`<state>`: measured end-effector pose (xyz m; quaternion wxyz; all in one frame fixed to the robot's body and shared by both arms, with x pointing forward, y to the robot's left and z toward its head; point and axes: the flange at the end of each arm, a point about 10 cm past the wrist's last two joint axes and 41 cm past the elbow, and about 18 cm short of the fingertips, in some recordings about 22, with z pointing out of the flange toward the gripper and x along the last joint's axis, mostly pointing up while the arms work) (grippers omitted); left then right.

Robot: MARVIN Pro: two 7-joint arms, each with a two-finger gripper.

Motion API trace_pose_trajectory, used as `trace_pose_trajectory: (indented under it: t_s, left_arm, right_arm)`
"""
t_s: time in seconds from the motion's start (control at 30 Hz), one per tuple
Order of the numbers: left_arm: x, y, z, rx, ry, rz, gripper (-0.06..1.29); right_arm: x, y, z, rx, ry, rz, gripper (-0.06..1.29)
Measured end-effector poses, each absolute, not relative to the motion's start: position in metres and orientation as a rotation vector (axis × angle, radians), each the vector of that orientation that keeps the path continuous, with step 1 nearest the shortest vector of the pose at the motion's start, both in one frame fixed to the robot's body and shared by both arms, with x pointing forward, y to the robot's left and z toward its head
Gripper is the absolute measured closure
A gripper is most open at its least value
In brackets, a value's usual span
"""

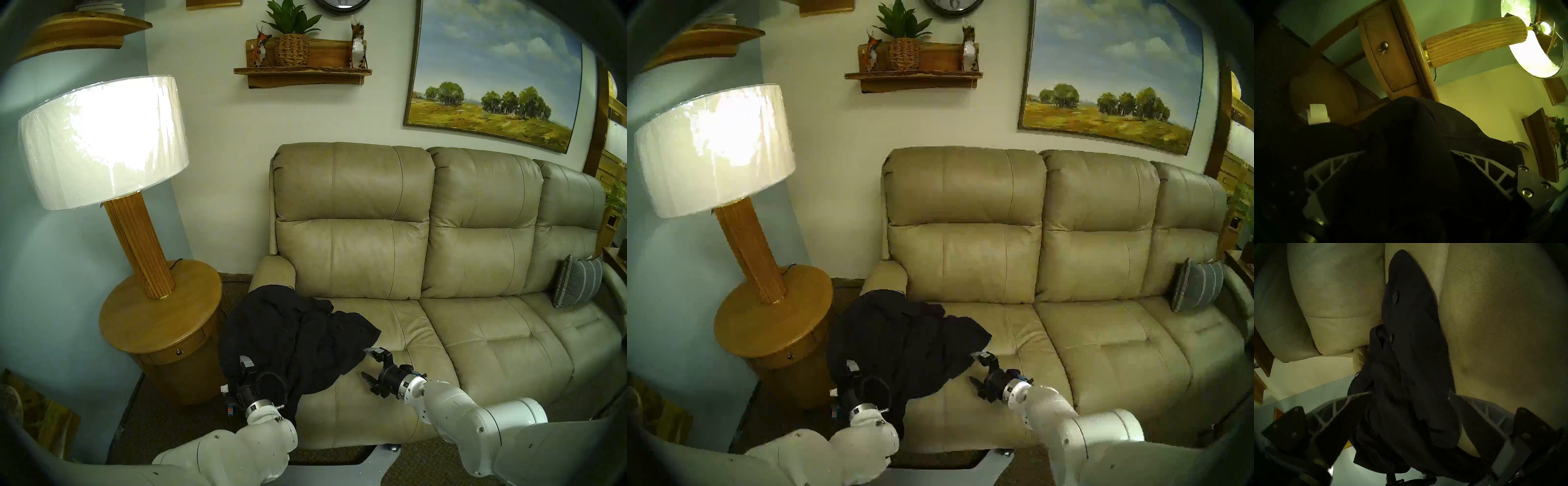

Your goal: Drape jacket on sofa arm

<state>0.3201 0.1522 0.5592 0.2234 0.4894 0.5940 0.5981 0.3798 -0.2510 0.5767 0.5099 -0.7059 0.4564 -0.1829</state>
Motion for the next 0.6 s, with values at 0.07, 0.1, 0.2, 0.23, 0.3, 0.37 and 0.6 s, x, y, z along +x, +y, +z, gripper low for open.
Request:
trace_pose_trajectory:
  t_s: [0.07, 0.1, 0.2, 0.23, 0.3, 0.37, 0.6]
  left_arm:
    - [0.319, 0.148, 0.561, 1.352, 1.601, 1.664, -0.01]
    - [0.319, 0.146, 0.562, 1.352, 1.583, 1.669, -0.01]
    - [0.319, 0.139, 0.566, 1.351, 1.52, 1.687, -0.01]
    - [0.319, 0.137, 0.567, 1.349, 1.501, 1.692, -0.01]
    - [0.32, 0.134, 0.57, 1.344, 1.458, 1.704, -0.01]
    - [0.321, 0.131, 0.572, 1.339, 1.421, 1.712, -0.01]
    - [0.323, 0.125, 0.578, 1.326, 1.322, 1.718, -0.01]
  right_arm:
    - [0.38, -0.251, 0.577, -1.699, 1.101, -0.443, 0.0]
    - [0.38, -0.251, 0.577, -1.698, 1.102, -0.444, 0.0]
    - [0.38, -0.252, 0.577, -1.697, 1.104, -0.448, 0.0]
    - [0.38, -0.252, 0.577, -1.696, 1.104, -0.449, 0.0]
    - [0.38, -0.252, 0.577, -1.695, 1.105, -0.451, 0.0]
    - [0.38, -0.252, 0.577, -1.694, 1.107, -0.452, 0.0]
    - [0.381, -0.252, 0.577, -1.688, 1.11, -0.453, 0.0]
